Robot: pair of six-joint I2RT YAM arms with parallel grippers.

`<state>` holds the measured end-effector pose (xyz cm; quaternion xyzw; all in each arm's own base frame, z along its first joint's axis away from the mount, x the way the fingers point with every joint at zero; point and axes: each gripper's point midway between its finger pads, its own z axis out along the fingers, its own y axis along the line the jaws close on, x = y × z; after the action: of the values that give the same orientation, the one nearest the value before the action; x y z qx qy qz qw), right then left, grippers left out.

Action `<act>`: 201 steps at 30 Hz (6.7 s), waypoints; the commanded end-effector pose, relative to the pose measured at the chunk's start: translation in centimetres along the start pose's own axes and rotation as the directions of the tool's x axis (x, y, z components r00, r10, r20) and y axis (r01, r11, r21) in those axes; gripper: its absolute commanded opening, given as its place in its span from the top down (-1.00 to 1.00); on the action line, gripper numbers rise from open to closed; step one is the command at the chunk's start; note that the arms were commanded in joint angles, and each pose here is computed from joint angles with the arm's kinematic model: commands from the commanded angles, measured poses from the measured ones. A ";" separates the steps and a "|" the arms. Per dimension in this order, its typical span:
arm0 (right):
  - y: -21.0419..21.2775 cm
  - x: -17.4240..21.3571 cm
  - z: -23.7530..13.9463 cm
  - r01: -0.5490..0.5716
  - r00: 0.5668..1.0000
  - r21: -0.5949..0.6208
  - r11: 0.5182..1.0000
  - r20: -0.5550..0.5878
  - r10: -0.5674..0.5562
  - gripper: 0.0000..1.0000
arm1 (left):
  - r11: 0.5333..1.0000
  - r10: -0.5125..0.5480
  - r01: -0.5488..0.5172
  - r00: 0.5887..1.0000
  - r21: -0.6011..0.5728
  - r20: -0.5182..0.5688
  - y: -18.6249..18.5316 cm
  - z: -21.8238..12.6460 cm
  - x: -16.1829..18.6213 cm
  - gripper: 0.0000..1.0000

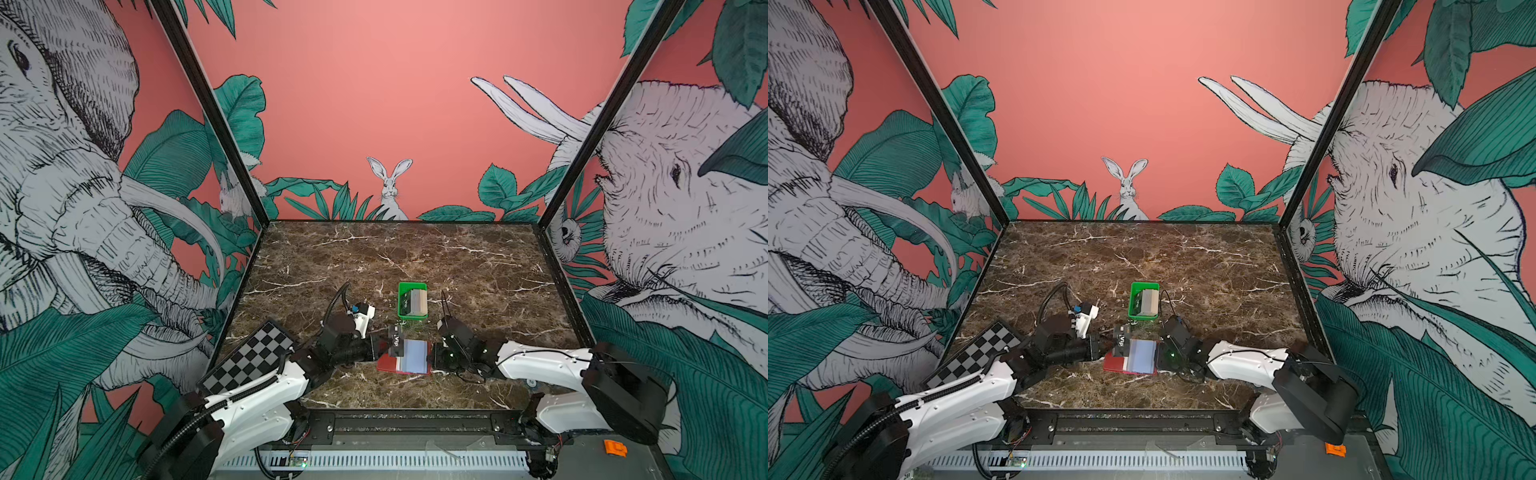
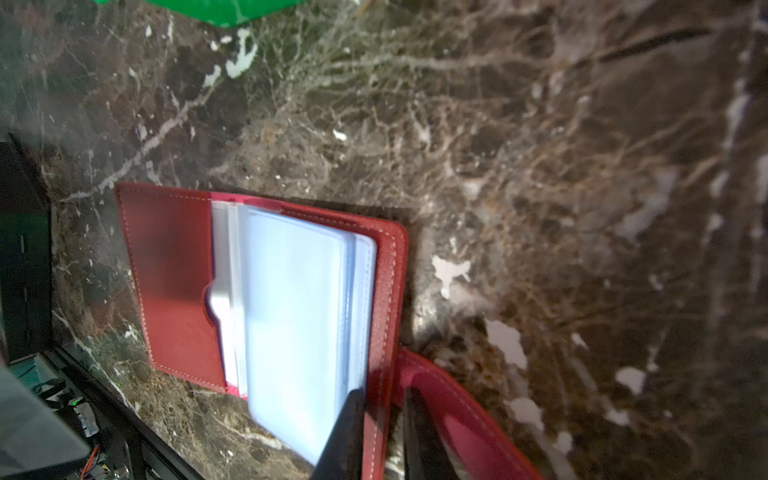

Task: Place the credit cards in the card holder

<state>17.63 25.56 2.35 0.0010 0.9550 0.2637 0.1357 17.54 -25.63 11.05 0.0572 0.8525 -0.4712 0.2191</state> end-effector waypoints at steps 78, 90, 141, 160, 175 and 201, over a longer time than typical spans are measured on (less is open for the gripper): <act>-0.7 0.0 1.4 0.047 0.999 0.106 0.993 -0.021 -0.045 0.82 | 0.970 -0.242 0.236 0.952 -0.057 -0.185 4.8 4.4 4.4 0.86; -1.7 0.3 1.3 0.073 0.997 0.175 0.982 -0.046 -0.065 0.83 | 0.961 -0.225 0.181 0.952 -0.211 -0.208 6.4 3.5 4.6 0.57; -1.8 0.9 2.1 0.091 0.995 0.196 0.976 -0.061 -0.080 0.83 | 0.982 -0.179 0.161 0.957 -0.096 -0.229 3.0 7.5 3.8 0.58; 0.0 -0.2 0.9 0.074 0.997 0.114 0.991 0.005 -0.075 0.84 | 0.969 -0.145 0.090 0.961 -0.229 -0.236 4.8 5.4 4.6 0.62; 1.1 -1.6 -1.2 0.039 0.991 0.014 0.999 0.125 -0.041 0.79 | 0.968 -0.154 0.094 0.955 -0.234 -0.254 5.1 6.1 5.3 0.77; 3.1 -1.0 0.0 0.027 0.996 -0.104 0.994 0.083 -0.019 0.54 | 0.958 -0.164 0.092 0.952 -0.271 -0.258 6.3 6.0 6.1 0.90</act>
<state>18.51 28.13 4.49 -0.0088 0.9334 0.3098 0.1808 16.67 -28.76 2.32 0.0461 0.9201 -0.3797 0.0848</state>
